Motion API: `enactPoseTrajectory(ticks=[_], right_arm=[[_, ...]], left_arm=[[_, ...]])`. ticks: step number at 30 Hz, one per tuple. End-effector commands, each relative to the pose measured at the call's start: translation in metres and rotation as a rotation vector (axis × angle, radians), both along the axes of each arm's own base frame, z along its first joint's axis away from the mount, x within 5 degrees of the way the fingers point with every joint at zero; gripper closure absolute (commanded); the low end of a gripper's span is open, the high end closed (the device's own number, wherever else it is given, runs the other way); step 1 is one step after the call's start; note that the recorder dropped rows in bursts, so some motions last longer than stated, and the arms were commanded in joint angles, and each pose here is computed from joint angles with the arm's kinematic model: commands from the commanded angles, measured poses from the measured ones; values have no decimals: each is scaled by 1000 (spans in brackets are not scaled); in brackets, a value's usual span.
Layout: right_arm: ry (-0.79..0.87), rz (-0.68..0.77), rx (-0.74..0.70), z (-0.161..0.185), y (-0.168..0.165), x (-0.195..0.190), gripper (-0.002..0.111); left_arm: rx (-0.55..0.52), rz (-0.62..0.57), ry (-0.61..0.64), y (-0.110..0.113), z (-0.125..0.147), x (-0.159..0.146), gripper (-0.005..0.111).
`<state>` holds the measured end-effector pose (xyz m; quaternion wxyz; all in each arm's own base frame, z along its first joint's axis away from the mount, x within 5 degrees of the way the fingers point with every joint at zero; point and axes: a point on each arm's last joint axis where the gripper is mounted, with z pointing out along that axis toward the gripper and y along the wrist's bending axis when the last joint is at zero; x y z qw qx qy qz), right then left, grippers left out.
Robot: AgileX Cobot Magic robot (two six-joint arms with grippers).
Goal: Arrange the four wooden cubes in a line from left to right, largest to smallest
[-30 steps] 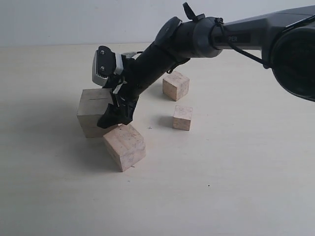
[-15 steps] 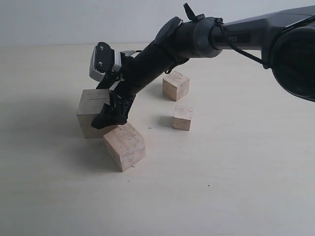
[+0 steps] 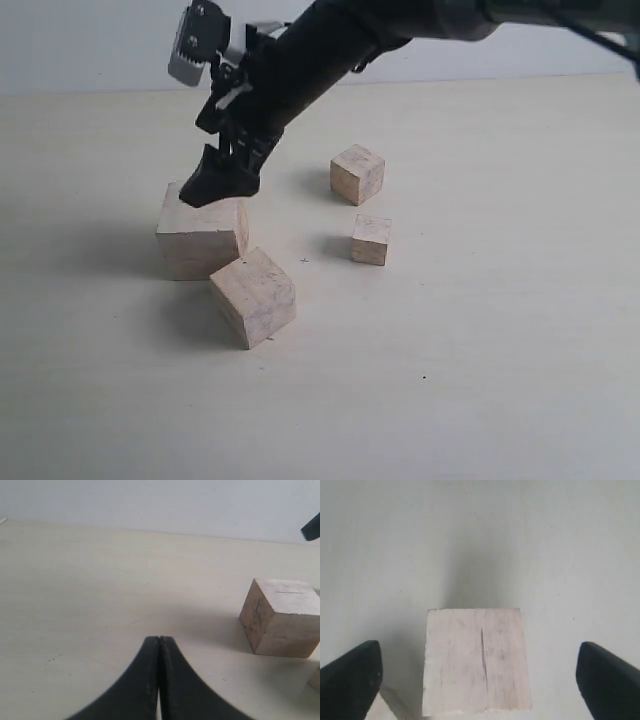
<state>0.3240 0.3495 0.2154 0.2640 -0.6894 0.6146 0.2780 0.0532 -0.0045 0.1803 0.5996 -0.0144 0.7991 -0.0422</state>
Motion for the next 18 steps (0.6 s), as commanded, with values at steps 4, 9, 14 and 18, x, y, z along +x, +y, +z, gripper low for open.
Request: enactPoseTrajectory(ticks=[4, 9, 14, 18], right_arm=[[143, -361, -61, 64, -24, -9, 46], [222, -414, -62, 85, -32, -21, 102], [325, -489, -276, 71, -43, -33, 108], [333, -597, -425, 48, -48, -51, 108]], left_arm=[[-3, -7, -13, 0, 1, 0, 107], [-3, -7, -13, 0, 1, 0, 107], [-3, -7, -13, 0, 1, 0, 107], [-3, -7, -13, 0, 1, 0, 107]])
